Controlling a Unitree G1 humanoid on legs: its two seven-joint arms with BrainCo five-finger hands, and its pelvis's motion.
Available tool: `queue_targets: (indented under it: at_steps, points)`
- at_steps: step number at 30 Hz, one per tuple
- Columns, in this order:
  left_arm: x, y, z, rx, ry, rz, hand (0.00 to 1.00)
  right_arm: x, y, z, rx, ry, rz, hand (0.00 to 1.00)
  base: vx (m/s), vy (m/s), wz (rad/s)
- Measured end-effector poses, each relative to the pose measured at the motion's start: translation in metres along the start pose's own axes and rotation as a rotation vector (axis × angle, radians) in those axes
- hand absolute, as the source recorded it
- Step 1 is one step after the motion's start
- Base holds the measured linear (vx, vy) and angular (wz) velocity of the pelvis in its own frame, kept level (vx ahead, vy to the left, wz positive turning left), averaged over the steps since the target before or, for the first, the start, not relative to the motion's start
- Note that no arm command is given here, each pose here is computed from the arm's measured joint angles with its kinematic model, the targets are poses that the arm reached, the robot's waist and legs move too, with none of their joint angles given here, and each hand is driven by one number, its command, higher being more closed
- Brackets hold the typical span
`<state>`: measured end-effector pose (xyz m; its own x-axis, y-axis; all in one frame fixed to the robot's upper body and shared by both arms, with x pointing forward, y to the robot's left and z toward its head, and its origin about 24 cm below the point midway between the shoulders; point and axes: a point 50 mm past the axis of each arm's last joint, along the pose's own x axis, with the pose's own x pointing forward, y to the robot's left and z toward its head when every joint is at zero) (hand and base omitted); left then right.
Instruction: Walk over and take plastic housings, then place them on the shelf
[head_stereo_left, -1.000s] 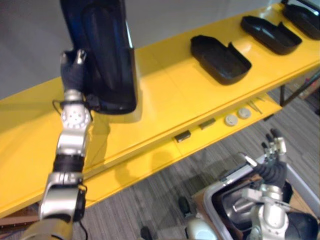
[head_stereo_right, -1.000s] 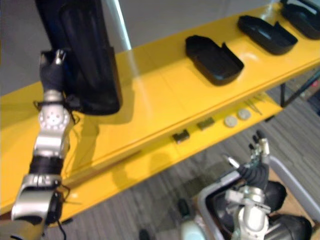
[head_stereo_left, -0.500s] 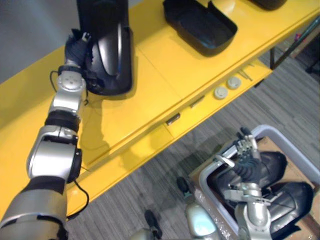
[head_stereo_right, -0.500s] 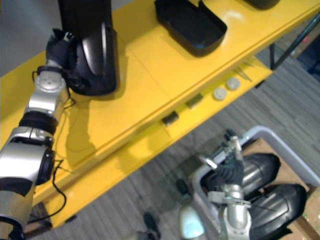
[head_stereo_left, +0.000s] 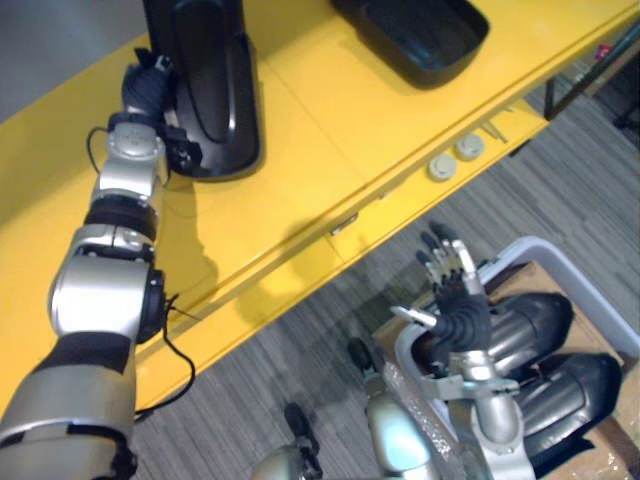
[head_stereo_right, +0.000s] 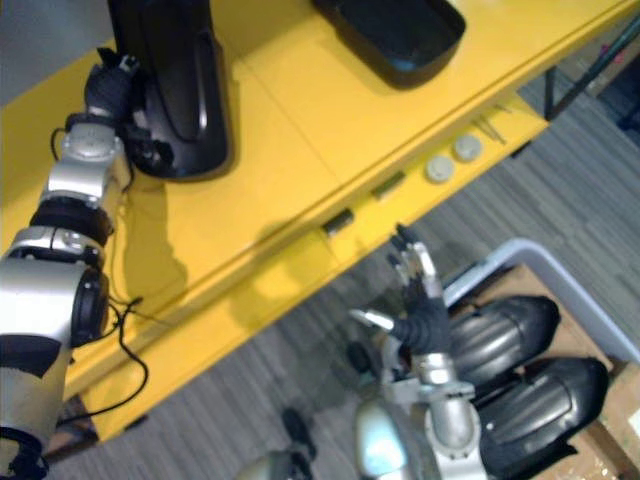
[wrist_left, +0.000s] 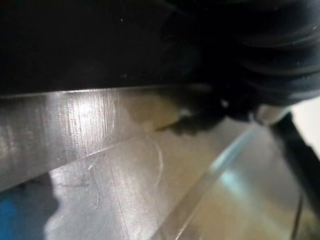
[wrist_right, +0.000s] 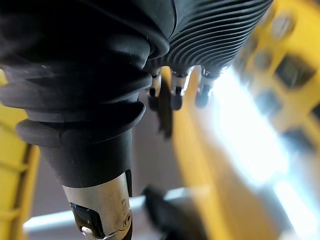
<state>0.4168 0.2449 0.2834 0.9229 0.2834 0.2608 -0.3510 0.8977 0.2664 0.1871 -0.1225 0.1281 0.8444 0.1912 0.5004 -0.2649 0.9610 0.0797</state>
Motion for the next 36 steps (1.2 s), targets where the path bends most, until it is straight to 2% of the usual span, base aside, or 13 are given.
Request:
queue_targets:
  at_steps: [1, 2, 7, 25, 28, 33, 36]
  points:
    - [0.000, -0.001, 0.000, 0.005, -0.001, -0.003, 1.00, 0.002, 0.003, 0.000, 0.021, -0.008, 0.024, 0.00, -0.01, -0.005, 0.29]
    - [0.000, -0.004, 0.001, 0.005, -0.003, -0.010, 0.00, 0.005, 0.008, 0.001, 0.044, -0.018, 0.061, 0.00, -0.01, -0.004, 0.25]
    - [0.002, -0.010, 0.018, 0.016, -0.041, -0.025, 0.00, 0.008, 0.019, -0.001, 0.097, -0.019, 0.121, 0.00, 0.00, -0.007, 0.22]
    - [0.002, -0.013, 0.021, 0.020, -0.021, -0.078, 0.00, 0.000, 0.016, -0.016, 0.089, 0.065, 0.108, 0.00, -0.01, -0.007, 0.02]
    - [0.001, -0.018, 0.039, -0.013, -0.096, -0.098, 0.00, 0.005, 0.014, -0.018, 0.075, 0.060, 0.110, 0.00, 0.00, 0.000, 0.00]
    - [-0.033, -0.041, 0.096, -0.050, -0.495, -0.171, 0.00, 0.021, -0.008, -0.019, -0.102, 0.033, 0.050, 0.00, 0.00, -0.004, 0.10]
    - [-0.067, -0.054, 0.070, -0.154, -0.579, -0.203, 0.00, 0.023, -0.036, -0.014, -0.282, 0.021, -0.065, 0.00, 0.02, -0.001, 0.25]
